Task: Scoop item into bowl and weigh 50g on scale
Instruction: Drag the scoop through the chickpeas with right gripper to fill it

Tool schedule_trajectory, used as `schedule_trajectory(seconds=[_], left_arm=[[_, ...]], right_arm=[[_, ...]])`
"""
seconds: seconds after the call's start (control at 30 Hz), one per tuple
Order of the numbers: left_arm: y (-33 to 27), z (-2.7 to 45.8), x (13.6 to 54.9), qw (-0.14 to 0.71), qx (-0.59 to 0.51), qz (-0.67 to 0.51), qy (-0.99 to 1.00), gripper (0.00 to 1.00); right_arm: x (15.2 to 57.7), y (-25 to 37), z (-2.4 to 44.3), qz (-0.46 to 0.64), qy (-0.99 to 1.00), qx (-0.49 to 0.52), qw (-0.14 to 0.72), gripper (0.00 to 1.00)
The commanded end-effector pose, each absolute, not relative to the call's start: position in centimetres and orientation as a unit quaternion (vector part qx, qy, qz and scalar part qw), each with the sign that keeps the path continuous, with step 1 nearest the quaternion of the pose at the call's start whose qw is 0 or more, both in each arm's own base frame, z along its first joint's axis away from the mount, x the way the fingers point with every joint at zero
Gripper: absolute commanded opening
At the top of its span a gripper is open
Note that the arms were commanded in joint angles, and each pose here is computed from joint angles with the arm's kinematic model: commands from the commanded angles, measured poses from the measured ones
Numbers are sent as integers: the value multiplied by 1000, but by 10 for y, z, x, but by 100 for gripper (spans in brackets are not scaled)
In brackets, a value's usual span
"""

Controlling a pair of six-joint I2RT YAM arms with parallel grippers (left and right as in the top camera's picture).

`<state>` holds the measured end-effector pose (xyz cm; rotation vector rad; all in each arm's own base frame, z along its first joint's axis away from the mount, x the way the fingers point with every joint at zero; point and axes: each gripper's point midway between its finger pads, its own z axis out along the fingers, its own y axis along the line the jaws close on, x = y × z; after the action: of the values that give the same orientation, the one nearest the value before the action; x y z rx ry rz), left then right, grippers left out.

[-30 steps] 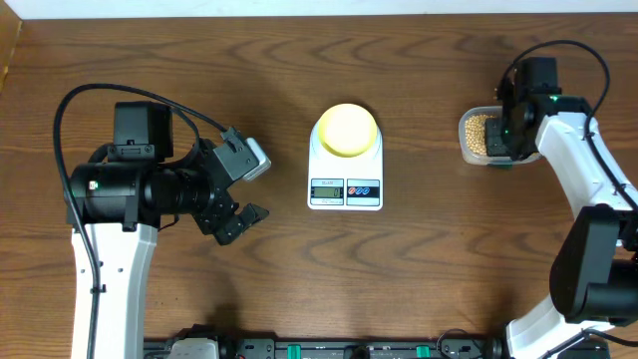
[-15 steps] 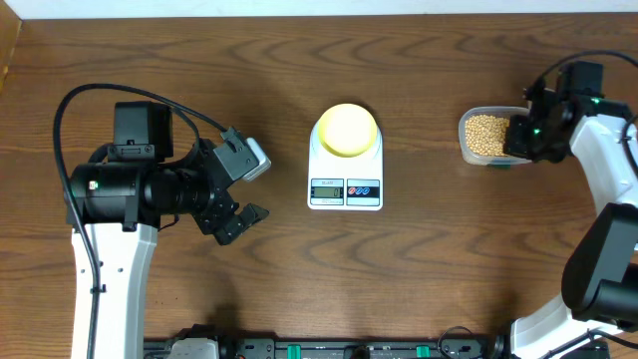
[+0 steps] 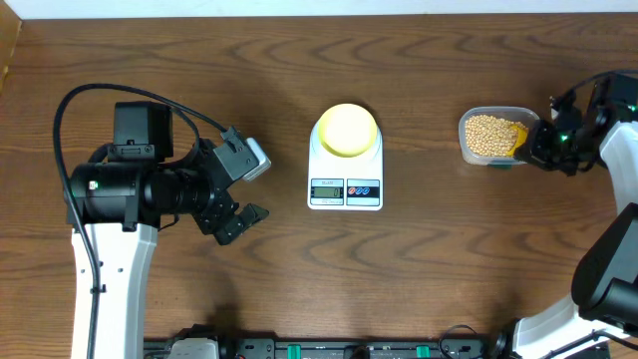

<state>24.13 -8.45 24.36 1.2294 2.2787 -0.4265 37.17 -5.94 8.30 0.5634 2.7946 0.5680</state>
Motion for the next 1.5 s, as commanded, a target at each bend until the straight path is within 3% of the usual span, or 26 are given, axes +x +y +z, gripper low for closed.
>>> schedule_trajectory(seconds=[0.0,0.5,0.8,1.47], left_arm=[[-87,245,240,259,460,-163,834,98],[-87,245,240,259,460,-163,834,98],[-87,245,240,259,460,-163,834,98],[-87,245,240,259,460,-163,834,98]], right_arm=[[371,-57,87,211,947,217,112,1],[363,-59,77,235,930,272,77,1],[346,-71,64,266,895,355,52,1],[358,-60,69,363,858,354,85,1]])
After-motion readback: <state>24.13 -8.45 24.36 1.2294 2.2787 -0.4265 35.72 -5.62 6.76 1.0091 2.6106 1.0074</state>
